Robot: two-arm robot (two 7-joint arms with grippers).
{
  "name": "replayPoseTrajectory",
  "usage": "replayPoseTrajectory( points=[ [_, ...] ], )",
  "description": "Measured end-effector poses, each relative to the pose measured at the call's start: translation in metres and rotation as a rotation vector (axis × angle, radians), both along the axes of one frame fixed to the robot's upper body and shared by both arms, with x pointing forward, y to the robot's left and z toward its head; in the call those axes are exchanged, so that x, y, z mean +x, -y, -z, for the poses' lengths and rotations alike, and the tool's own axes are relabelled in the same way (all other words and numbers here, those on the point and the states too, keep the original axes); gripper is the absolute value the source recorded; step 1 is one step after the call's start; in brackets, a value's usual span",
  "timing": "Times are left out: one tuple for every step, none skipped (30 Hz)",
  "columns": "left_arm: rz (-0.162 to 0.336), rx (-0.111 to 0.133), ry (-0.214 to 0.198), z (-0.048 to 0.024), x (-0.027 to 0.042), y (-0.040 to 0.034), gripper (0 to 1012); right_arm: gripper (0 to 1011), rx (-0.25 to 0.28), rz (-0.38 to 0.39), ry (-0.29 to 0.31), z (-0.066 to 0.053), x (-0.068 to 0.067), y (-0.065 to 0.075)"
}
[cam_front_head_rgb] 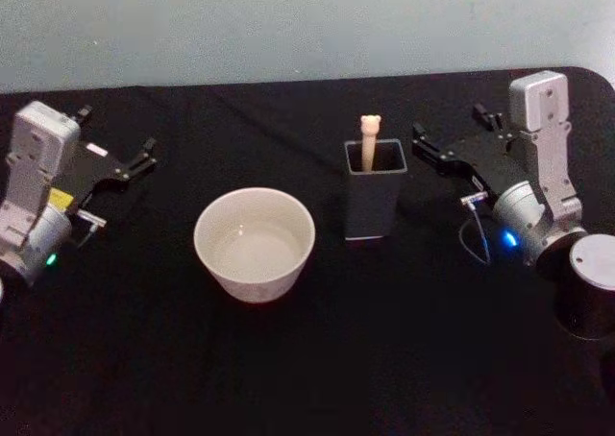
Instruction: Pick up the stirring spoon with one hand, stir inside the cup, then place it back in its original position.
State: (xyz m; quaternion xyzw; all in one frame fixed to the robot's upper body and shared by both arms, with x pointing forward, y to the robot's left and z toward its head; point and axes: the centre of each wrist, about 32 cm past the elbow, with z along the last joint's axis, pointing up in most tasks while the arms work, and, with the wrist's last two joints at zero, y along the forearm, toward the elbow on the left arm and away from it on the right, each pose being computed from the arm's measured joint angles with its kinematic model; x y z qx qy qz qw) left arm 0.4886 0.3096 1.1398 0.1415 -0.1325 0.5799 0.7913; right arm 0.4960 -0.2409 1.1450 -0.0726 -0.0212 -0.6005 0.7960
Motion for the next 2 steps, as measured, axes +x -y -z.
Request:
replayPoseTrajectory(
  points=[
    [0.0,0.0,0.0,0.0,0.0,0.0,1001,1002,0.0,0.0,0.0,0.0,0.0,0.0],
    [0.0,0.0,0.0,0.0,0.0,0.0,1001,1002,0.0,0.0,0.0,0.0,0.0,0.0]
  ],
)
